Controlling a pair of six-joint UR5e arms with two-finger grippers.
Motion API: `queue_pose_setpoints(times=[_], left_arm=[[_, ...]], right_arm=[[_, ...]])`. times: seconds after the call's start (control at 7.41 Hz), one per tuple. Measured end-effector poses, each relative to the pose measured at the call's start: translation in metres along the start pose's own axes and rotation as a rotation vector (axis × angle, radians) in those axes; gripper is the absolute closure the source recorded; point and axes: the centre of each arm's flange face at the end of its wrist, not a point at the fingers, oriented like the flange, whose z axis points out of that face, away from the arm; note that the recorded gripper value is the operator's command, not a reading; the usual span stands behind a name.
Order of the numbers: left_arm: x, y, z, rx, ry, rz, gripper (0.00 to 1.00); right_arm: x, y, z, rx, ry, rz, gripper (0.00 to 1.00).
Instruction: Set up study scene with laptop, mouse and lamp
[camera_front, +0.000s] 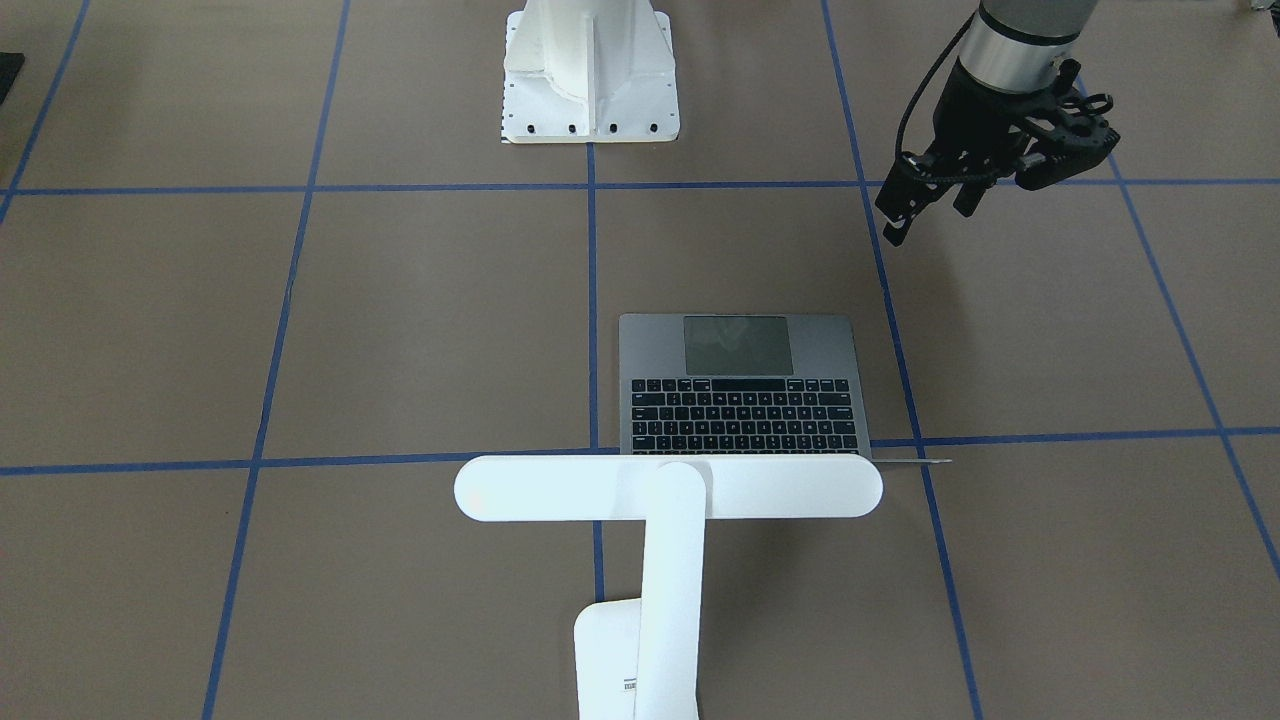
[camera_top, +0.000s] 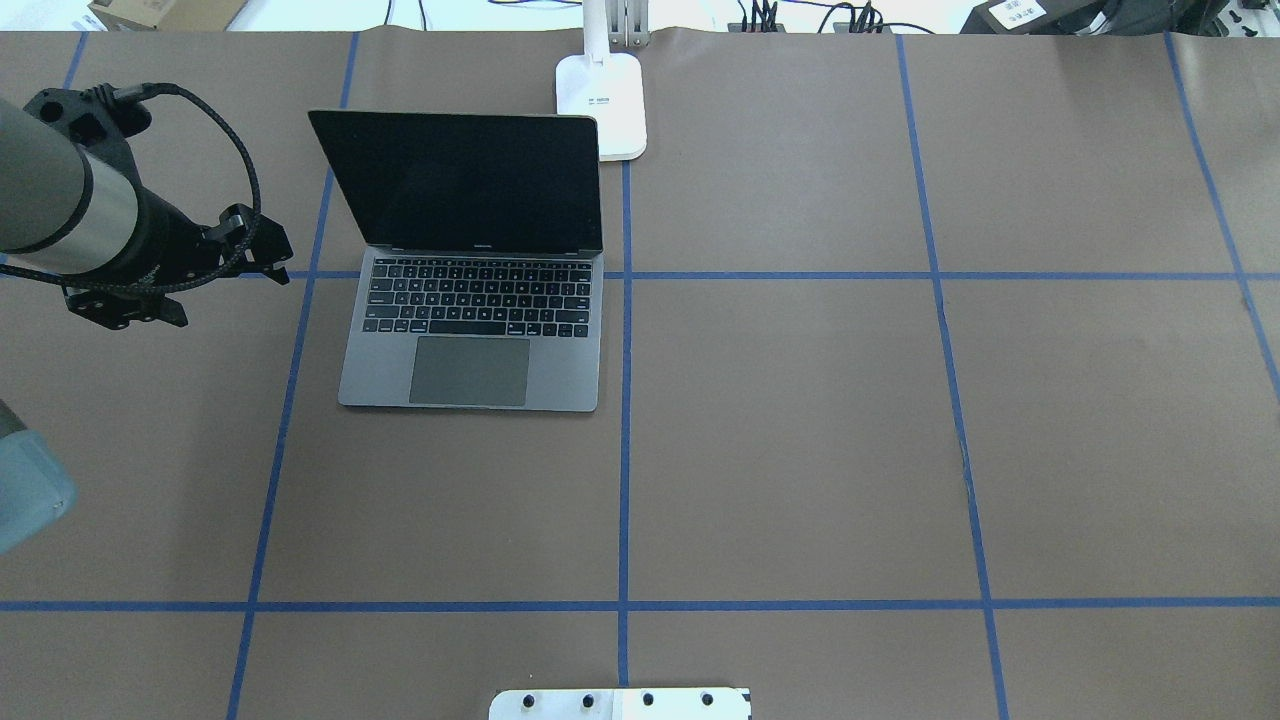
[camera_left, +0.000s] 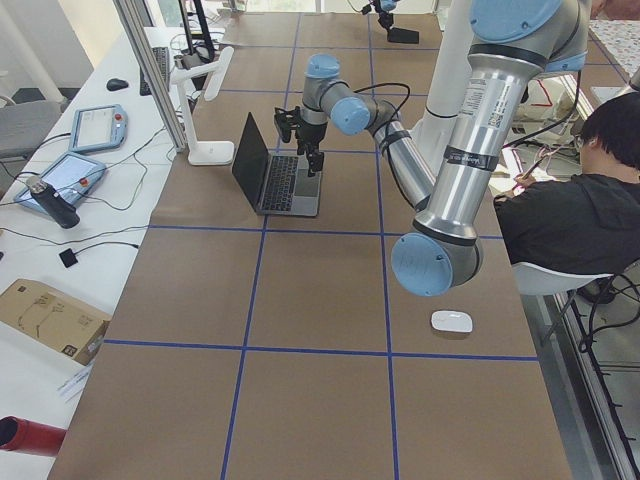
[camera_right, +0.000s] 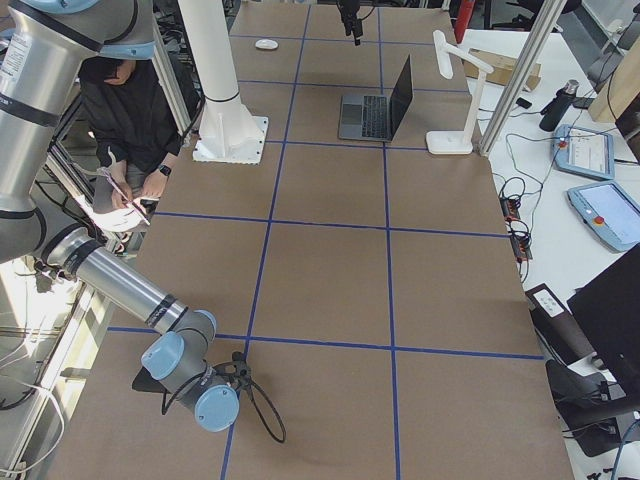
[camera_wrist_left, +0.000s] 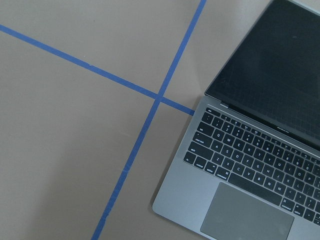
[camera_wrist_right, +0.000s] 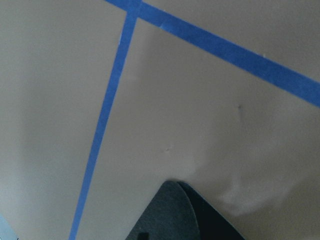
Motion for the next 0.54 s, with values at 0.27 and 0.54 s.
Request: queue_pose_setpoints(times=[0.27, 0.54], left_arm=[[0.0, 0.0, 0.0, -0.001, 0.0, -0.001, 0.01], [0.0, 0.0, 0.0, -0.001, 0.0, 0.0, 0.01]], right_arm=[[-0.014, -0.024, -0.013, 0.023, 0.001, -0.015, 1.0], [-0.079, -0.091, -0.06, 0.002, -0.009, 0.063, 1.0]])
